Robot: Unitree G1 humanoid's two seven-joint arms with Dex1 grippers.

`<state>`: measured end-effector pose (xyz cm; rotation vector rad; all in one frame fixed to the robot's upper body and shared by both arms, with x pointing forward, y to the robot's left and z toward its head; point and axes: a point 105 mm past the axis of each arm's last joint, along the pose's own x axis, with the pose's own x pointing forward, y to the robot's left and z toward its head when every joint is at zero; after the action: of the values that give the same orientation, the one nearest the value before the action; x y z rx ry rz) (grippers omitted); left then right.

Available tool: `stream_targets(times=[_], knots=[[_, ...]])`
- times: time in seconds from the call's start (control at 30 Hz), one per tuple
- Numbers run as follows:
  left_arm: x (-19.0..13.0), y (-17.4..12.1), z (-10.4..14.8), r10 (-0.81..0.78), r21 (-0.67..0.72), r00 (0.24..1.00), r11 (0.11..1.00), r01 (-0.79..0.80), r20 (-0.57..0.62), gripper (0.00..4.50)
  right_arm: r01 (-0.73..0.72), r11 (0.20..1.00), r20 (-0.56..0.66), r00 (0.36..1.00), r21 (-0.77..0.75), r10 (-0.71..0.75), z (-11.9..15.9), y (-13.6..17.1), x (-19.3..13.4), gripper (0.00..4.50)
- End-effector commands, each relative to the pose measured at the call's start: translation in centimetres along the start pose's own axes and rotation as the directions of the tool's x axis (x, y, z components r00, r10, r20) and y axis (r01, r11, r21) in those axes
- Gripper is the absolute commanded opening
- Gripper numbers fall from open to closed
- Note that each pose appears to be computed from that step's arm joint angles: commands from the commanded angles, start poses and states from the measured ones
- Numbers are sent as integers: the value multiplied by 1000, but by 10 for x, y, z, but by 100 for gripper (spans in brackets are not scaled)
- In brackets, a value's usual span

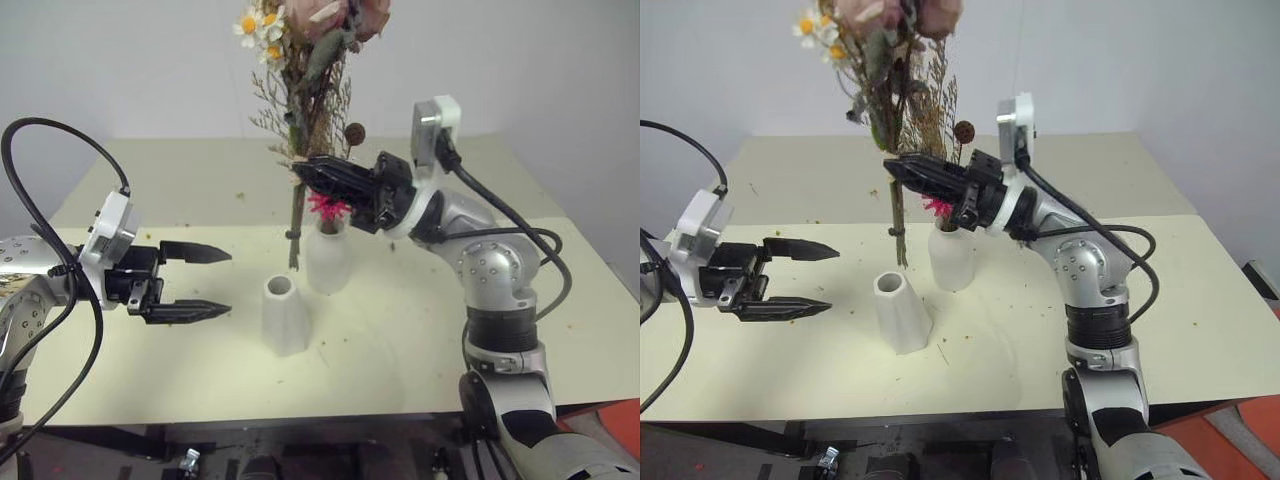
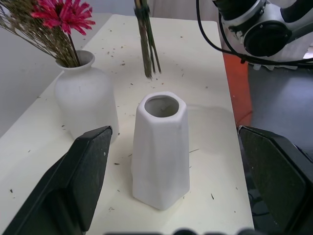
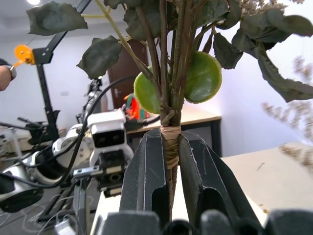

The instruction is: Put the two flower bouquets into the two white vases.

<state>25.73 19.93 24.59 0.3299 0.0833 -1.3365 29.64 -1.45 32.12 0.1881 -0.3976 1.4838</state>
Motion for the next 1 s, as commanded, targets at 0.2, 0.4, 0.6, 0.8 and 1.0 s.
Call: stream_targets(times=[0.2, 0.4, 0.6, 0.8, 1.0], knots=[[-16, -9, 11, 43, 41, 999, 998, -42, -27, 450, -36, 999, 23, 999, -37, 37, 2, 7, 8, 18], [-17, -14, 11, 58, 36, 998, 998, -57, -25, 450, -32, 999, -24, 999, -10, 32, -16, 4, 7, 18], [-17, -17, 10, 71, 28, 997, 997, -71, -24, 450, -54, 999, -44, 998, 0, 54, -24, 9, 9, 18], [-19, -18, 9, 80, 21, 996, 997, -80, -24, 450, -47, 999, -77, 996, -1, 46, -40, 9, 5, 18], [-20, -18, 9, 82, 20, 996, 996, -82, -27, 450, -60, 995, -109, 993, -74, 52, -54, 13, 0, 18]])
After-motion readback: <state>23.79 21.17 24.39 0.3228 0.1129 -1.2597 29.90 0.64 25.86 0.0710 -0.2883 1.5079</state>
